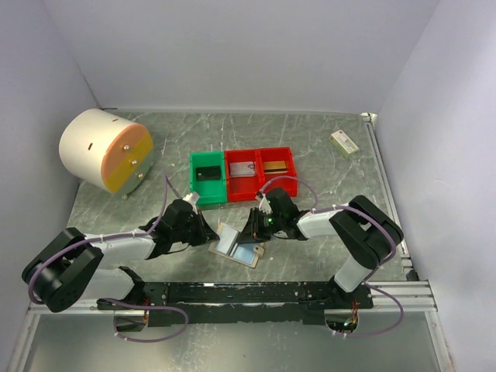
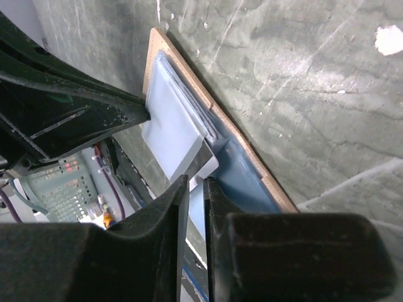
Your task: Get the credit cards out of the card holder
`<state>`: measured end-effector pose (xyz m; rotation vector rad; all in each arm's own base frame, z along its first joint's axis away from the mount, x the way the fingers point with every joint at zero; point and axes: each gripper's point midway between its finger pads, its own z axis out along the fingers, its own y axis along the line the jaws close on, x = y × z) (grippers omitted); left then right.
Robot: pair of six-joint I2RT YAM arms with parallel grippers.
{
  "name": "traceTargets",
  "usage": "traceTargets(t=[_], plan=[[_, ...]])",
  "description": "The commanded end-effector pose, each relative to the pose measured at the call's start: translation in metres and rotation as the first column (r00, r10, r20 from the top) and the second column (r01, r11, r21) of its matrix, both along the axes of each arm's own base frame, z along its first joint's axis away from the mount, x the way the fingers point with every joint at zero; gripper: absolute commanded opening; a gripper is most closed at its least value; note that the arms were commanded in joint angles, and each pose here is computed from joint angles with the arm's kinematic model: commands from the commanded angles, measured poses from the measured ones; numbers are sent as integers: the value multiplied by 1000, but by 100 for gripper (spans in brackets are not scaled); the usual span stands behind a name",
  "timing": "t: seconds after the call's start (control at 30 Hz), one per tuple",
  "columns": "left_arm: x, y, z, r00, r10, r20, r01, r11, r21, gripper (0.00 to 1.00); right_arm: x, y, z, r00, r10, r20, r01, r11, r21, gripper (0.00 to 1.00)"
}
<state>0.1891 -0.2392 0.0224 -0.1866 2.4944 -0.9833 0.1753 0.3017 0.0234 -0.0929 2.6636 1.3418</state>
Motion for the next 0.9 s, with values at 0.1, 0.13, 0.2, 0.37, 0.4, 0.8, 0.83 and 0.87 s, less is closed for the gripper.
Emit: traceTargets(t=[0.1, 0.13, 0.2, 0.37, 0.4, 0.8, 0.83, 0.87], plan=[[-5, -2, 4, 1000, 1, 9, -1, 999, -35, 7, 14, 12, 1, 1000, -22, -9, 22, 999, 28, 21], [-5, 0, 3, 1000, 11, 9, -10, 999, -31, 7, 16, 13, 2, 1000, -24, -3, 24, 999, 34, 19], [-6, 5, 1, 999, 35, 3, -35, 999, -23, 7, 22, 17, 3, 1000, -21, 8, 21, 999, 31, 13], [-9, 15, -2, 995, 101, -16, -102, 994, -29, 7, 38, 29, 8, 999, 17, 51, -18, 1000, 21, 12], [-10, 15, -2, 994, 108, -18, -109, 993, -39, 7, 39, 31, 8, 998, 26, 50, -27, 999, 23, 11], [-8, 25, 2, 986, 169, -4, -169, 985, -35, 7, 39, 26, 1, 997, 39, 63, -38, 999, -18, 8], [-9, 25, 1, 986, 166, -6, -166, 986, -32, 7, 37, 26, 1, 997, 45, 61, -45, 999, -16, 9], [-8, 25, 1, 986, 166, -6, -166, 986, -31, 7, 36, 26, 0, 997, 53, 59, -53, 999, -10, 11]])
